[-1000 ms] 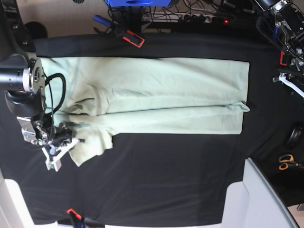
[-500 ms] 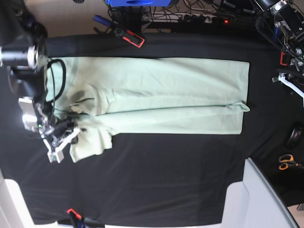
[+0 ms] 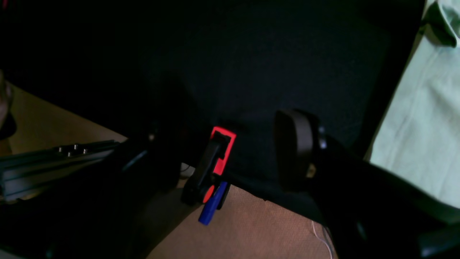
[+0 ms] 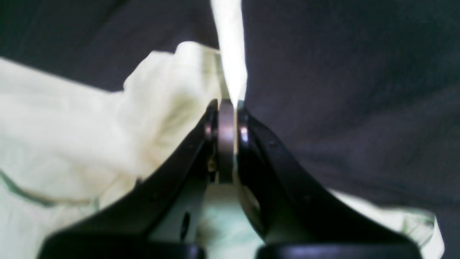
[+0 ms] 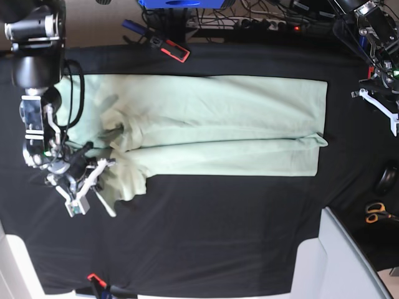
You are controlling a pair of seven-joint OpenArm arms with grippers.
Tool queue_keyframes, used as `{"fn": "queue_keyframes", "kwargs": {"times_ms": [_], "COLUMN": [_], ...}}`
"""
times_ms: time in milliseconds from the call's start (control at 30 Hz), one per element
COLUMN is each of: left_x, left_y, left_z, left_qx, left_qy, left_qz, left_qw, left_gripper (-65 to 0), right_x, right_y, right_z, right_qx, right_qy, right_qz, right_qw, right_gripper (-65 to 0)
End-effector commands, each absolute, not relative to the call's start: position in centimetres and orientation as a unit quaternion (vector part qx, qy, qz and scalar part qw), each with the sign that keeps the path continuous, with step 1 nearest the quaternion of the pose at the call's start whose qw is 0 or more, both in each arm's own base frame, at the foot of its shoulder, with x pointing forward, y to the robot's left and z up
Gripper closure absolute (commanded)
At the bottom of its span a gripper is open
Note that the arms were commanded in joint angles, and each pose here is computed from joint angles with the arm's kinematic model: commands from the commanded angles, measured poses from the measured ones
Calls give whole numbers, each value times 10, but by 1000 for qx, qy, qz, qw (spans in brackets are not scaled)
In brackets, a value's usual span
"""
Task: Fold the T-shirt properly
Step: 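Grasp the loose hem flap with the right gripper and lift it, then tuck the hem flap under the strip's end with the right gripper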
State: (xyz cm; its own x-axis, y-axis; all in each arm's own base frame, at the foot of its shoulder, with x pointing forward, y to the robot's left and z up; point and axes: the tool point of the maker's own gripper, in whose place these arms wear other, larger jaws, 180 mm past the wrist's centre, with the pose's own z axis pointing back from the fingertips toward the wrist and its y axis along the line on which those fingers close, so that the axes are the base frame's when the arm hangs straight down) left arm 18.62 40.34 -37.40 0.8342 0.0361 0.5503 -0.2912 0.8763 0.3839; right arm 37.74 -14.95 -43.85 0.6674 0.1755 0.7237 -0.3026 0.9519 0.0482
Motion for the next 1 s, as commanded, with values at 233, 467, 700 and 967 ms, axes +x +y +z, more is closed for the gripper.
{"fn": "queue_keyframes", "kwargs": {"times_ms": [233,467,700,967], "left_x": [204,211,212,212], "left_y": [397,392,392,392], "left_z": [-366,-365,-365,-365], "left_qx": [240,236,236,236], "left_qy": [-284,-289,-290,-290], "left_qz": [39,33,33,32], "left_qw": [927,927,927,927], "left_gripper": [-272,-104,-102,-102], "right_x": [369,347,324,301], "right_y": [-145,-155,-158,-150], "right_z": [-404,-395,-391,-385], "right_qx": [65,58,47,44], "right_qy": [-402,-389,-380,-366], "right_qz": [159,119,121,127], "right_qw": [899,912,916,921], "right_gripper": [0,0,0,0]}}
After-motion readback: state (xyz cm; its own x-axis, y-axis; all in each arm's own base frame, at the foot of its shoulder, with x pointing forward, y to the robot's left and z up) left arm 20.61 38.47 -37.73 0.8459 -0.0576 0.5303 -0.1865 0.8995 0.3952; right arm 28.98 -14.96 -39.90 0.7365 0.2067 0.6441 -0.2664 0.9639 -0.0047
